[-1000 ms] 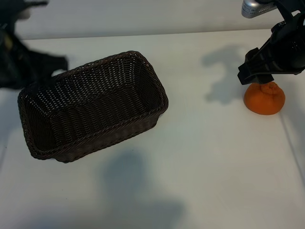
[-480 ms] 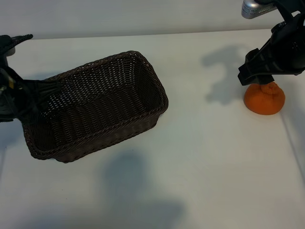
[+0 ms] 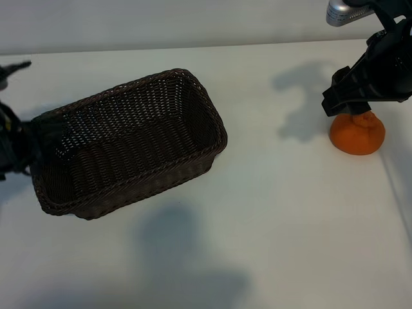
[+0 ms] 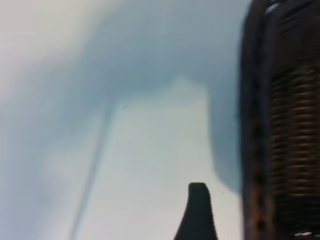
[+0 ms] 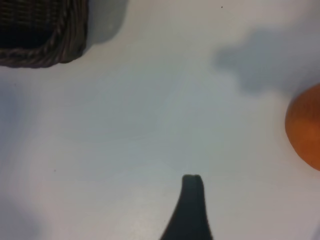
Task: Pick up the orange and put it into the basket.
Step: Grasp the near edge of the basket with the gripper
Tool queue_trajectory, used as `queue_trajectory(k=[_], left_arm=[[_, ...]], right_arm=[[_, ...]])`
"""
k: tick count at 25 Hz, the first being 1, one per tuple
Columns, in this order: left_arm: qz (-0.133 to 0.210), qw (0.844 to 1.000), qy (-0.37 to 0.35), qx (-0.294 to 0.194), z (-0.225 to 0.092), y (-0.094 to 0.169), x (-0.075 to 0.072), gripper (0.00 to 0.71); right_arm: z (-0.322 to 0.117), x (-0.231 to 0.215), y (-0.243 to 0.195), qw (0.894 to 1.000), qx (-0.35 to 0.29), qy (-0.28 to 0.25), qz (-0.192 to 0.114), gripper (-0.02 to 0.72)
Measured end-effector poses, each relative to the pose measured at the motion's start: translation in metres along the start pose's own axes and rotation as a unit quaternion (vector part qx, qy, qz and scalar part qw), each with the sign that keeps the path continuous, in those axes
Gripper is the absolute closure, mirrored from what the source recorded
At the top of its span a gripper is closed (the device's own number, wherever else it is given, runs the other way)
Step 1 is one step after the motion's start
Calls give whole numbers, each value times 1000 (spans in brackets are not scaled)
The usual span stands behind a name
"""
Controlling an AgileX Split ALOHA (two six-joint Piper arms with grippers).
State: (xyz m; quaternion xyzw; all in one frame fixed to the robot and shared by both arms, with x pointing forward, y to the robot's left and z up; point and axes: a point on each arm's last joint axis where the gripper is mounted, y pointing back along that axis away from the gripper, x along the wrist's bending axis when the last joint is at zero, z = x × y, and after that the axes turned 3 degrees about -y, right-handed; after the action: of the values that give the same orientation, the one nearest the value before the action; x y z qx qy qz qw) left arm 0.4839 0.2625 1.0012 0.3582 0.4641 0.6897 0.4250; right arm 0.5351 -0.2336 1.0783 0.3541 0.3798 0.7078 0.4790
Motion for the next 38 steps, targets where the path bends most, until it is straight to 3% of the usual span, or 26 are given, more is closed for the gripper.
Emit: queue_trajectory(k=[7,13,21,31,38], left_arm=[[-26,999,21,2,-5,-20,10,118],[-26,999,34,11,2,-33,17,118],[-75,997,24,8,8,-47,6,118],[-81,997,22,4,10,-52,3,118],[-69,996,19,44,6,-77,-3,118]], right_arm=[[0,0,0,1000,1,0,0,109],[-1,0,0,1000,4,0,1,109],[-1,0,0,1000,6,0,1,109],[-2,0,0,1000,14,0,2,109],[-3,0,0,1000,15,0,3,109]])
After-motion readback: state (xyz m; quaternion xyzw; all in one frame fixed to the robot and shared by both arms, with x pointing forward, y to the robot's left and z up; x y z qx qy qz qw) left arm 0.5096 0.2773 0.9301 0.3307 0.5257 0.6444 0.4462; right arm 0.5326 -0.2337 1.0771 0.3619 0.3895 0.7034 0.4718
